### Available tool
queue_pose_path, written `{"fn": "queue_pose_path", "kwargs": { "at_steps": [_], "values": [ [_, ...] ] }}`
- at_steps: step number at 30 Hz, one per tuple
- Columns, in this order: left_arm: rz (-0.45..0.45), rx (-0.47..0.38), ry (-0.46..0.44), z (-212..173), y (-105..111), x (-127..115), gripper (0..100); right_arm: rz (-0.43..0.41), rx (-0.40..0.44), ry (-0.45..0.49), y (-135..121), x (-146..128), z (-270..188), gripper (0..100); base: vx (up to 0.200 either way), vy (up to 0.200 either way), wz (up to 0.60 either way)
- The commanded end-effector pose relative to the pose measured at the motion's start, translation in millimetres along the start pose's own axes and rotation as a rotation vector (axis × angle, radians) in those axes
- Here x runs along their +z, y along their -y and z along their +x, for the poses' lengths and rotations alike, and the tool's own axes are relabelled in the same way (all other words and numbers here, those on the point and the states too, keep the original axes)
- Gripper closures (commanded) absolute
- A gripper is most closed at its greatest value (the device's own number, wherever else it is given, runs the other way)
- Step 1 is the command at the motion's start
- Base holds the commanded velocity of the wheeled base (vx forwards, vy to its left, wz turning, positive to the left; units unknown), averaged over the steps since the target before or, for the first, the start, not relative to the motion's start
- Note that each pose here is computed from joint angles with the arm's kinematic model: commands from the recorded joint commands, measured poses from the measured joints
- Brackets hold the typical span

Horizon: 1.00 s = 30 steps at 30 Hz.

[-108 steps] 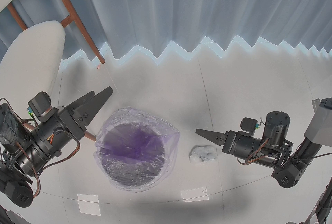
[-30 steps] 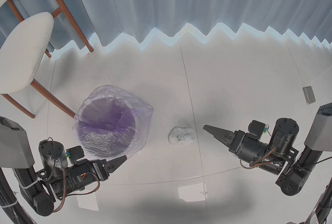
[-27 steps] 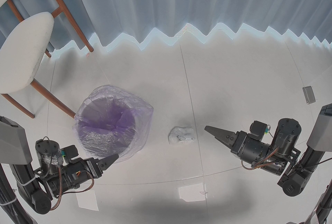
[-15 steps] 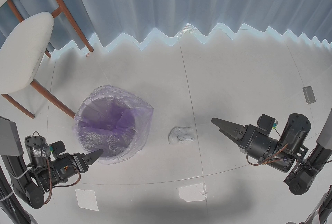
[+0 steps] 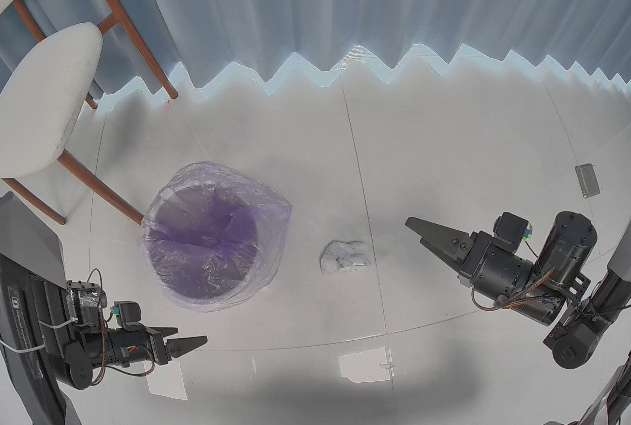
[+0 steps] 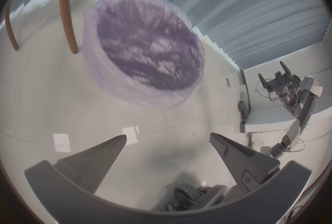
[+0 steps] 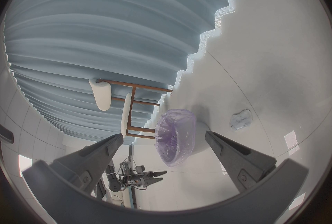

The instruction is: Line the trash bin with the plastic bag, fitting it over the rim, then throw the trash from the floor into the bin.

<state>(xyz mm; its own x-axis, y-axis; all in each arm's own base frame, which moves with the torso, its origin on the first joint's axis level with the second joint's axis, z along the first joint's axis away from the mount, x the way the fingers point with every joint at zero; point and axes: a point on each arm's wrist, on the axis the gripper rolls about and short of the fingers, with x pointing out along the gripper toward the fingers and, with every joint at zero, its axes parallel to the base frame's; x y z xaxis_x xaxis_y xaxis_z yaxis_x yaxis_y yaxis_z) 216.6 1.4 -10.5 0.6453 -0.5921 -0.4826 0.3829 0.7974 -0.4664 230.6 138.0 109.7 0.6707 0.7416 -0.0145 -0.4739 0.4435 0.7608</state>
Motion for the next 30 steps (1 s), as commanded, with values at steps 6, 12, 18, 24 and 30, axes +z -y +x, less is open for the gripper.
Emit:
{"fn": "queue_pose_path", "kwargs": {
  "at_steps": [6, 12, 18, 24, 30],
  "values": [
    [-0.191, -0.061, -0.066, 20, -24, -16, 0, -0.01, 0.019, 0.018, -2, 3, 1, 0, 0.0, 0.0, 0.0],
    [-0.284, -0.082, 0.017, 39, -35, 7, 0, -0.012, 0.021, 0.02, -3, 4, 1, 0, 0.0, 0.0, 0.0],
    [-0.317, -0.137, 0.03, 55, -27, 20, 0, -0.016, 0.03, 0.027, -6, 5, -1, 0, 0.0, 0.0, 0.0],
    [-0.301, -0.168, 0.043, 62, -20, 28, 0, -0.019, 0.03, 0.027, -6, 6, -1, 0, 0.0, 0.0, 0.0],
    [-0.292, -0.172, 0.051, 62, -20, 31, 0, -0.021, 0.027, 0.027, -5, 5, -1, 0, 0.0, 0.0, 0.0]
  ]
}}
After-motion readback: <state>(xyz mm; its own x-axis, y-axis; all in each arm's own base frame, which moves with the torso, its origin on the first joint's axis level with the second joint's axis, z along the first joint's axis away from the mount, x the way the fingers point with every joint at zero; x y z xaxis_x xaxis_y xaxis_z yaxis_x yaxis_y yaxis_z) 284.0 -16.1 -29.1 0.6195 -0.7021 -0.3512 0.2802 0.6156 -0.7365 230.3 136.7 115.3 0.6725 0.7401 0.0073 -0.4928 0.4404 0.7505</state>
